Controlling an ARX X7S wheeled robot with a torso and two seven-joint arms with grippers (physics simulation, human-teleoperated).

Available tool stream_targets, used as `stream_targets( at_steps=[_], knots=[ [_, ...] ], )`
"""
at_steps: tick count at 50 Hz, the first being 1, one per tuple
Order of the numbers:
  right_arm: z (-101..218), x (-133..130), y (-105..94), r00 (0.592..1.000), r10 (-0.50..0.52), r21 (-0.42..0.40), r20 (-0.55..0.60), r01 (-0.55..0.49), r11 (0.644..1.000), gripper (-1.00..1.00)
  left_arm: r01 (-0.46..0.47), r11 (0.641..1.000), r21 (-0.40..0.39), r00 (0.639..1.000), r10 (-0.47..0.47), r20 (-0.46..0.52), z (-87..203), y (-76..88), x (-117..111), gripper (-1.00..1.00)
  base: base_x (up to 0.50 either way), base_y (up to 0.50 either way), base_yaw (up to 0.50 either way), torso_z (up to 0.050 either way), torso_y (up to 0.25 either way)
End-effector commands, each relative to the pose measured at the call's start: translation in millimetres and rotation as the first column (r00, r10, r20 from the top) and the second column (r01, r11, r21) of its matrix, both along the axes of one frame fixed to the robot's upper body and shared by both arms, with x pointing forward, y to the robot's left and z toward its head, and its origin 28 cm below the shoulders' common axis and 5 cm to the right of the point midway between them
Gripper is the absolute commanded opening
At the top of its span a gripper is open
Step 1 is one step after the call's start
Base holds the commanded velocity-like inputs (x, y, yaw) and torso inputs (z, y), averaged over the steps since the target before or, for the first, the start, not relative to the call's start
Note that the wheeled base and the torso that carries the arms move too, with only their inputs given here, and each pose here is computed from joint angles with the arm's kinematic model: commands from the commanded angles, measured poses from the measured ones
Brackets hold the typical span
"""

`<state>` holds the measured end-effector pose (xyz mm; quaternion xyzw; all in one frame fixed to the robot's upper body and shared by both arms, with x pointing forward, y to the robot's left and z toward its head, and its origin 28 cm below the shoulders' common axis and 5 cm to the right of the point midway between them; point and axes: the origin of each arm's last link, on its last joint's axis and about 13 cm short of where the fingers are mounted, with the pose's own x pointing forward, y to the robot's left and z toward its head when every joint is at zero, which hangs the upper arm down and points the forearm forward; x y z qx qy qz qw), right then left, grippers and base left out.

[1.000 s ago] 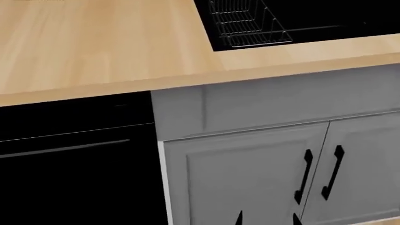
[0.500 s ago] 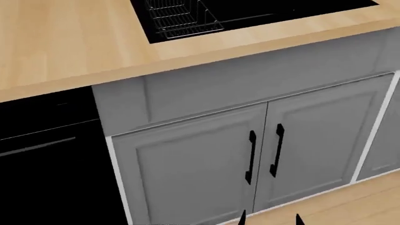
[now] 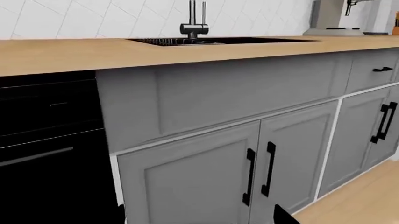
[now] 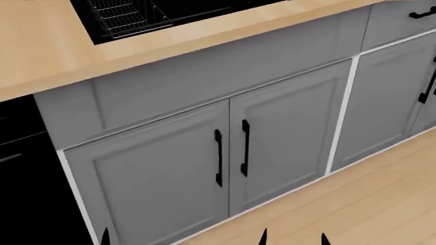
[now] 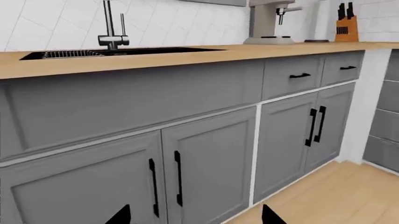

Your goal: Navigate to the shelves.

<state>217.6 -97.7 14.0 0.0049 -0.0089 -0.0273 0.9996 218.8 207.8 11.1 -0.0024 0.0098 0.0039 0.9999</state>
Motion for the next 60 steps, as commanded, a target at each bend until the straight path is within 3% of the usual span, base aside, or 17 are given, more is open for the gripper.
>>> stream_targets(
  at_steps=[1,31,42,47,60],
  knots=[
    [-1.3,-1.7,2.5,1.0,-0.005,-0.032,0.014,0.005,0.999,1.0,0.002,1.0,0.0,1.0,-0.002,0.003,0.0,0.6,-0.4,1.0,-0.1,0.06,-0.5,0.0,0.0],
    [-0.1,-0.3,0.1,1.0,-0.005,-0.004,0.003,0.005,1.0,1.0,0.003,1.0,0.003,1.0,-0.003,0.002,-0.3,-0.4,0.3,1.0,-0.1,0.07,-0.5,0.0,0.0],
    [-0.7,1.7,0.1,1.0,-0.024,0.014,-0.01,0.025,1.0,1.0,0.004,1.0,0.001,1.0,-0.004,0.003,0.3,-0.6,-0.1,1.0,-0.01,0.01,-0.02,0.0,0.0],
    [1.2,-1.9,-1.4,1.0,0.021,0.027,0.009,-0.022,0.999,1.0,0.005,1.0,0.0,1.0,-0.005,0.004,0.7,-1.6,-0.3,1.0,0.0,0.0,0.0,0.0,0.0],
    [2.5,-3.2,-1.9,1.0,0.019,0.025,0.021,-0.02,0.999,1.0,0.005,1.0,0.0,1.0,-0.005,0.003,0.6,-1.6,-0.1,1.0,0.35,-0.31,0.0,0.0,0.0]
  ],
)
